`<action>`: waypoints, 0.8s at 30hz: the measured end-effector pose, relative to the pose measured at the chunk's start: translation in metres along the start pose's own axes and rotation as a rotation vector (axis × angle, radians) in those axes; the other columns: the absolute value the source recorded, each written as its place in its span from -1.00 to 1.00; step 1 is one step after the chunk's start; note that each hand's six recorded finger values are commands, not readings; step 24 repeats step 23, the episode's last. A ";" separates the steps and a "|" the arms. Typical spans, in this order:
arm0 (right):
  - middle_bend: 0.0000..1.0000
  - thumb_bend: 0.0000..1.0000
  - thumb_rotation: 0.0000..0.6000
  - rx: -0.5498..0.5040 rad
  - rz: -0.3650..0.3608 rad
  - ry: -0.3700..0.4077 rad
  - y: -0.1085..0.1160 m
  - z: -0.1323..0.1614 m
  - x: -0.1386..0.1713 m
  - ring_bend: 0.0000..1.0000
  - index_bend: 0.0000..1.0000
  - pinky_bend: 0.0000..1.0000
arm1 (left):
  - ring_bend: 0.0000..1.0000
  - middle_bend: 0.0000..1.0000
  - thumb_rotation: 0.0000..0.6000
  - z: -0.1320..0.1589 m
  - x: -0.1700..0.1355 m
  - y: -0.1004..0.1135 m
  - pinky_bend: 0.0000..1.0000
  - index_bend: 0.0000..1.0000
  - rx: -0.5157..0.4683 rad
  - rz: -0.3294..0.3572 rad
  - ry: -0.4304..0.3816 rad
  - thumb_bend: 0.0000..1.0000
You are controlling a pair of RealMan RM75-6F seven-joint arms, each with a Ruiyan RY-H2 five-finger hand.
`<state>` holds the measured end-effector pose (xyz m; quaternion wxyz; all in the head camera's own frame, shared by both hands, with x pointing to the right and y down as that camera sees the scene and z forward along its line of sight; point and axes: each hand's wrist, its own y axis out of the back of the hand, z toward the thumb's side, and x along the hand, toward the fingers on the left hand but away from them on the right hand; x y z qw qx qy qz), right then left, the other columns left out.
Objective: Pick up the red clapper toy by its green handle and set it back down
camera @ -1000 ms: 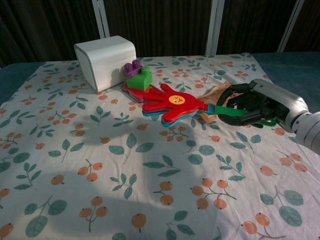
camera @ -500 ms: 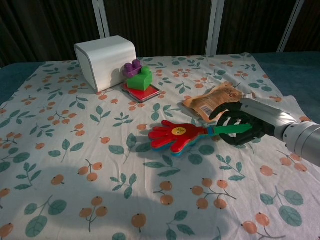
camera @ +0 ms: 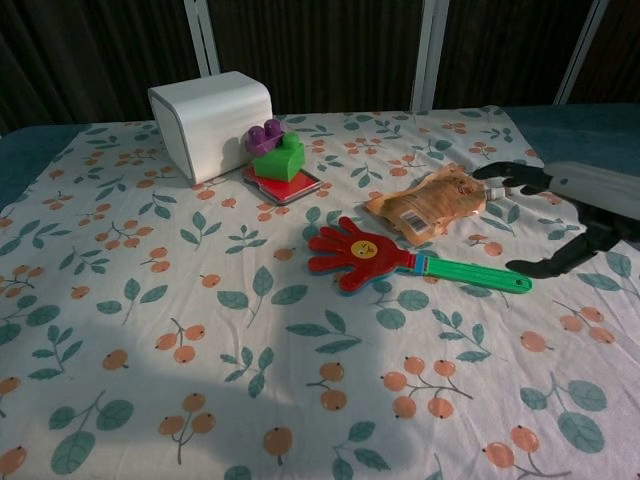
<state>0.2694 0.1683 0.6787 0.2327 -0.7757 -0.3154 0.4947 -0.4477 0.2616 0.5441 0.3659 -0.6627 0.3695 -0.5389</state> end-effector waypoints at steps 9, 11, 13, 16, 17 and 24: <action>-1.00 -0.40 1.00 0.283 -0.167 -0.127 0.045 -0.044 0.090 -1.00 -1.00 -1.00 | -0.97 -1.00 1.00 -0.003 0.000 0.003 -0.78 -1.00 0.008 0.024 0.023 -0.07; -1.00 -0.41 1.00 0.321 -0.217 -0.172 0.054 -0.056 0.112 -1.00 -1.00 -1.00 | -0.98 -1.00 1.00 -0.003 0.001 0.003 -0.78 -1.00 0.014 0.030 0.024 -0.07; -1.00 -0.41 1.00 0.349 -0.264 -0.193 0.063 -0.061 0.127 -1.00 -1.00 -1.00 | -1.00 -1.00 1.00 -0.003 0.001 0.003 -0.78 -1.00 0.024 0.036 0.026 -0.08; -1.00 -0.41 1.00 0.365 -0.349 -0.196 0.079 -0.061 0.145 -1.00 -1.00 -1.00 | -1.00 -1.00 1.00 -0.002 0.002 0.002 -0.78 -1.00 0.040 0.042 0.030 -0.07; -1.00 -0.41 1.00 0.364 -0.369 -0.194 0.083 -0.060 0.152 -1.00 -1.00 -1.00 | -1.00 -1.00 1.00 -0.002 0.002 0.001 -0.79 -1.00 0.045 0.043 0.030 -0.08; -1.00 -0.41 1.00 0.346 -0.349 -0.198 0.085 -0.065 0.160 -1.00 -1.00 -1.00 | -1.00 -1.00 1.00 -0.001 0.004 -0.004 -0.79 -1.00 0.066 0.026 0.038 -0.08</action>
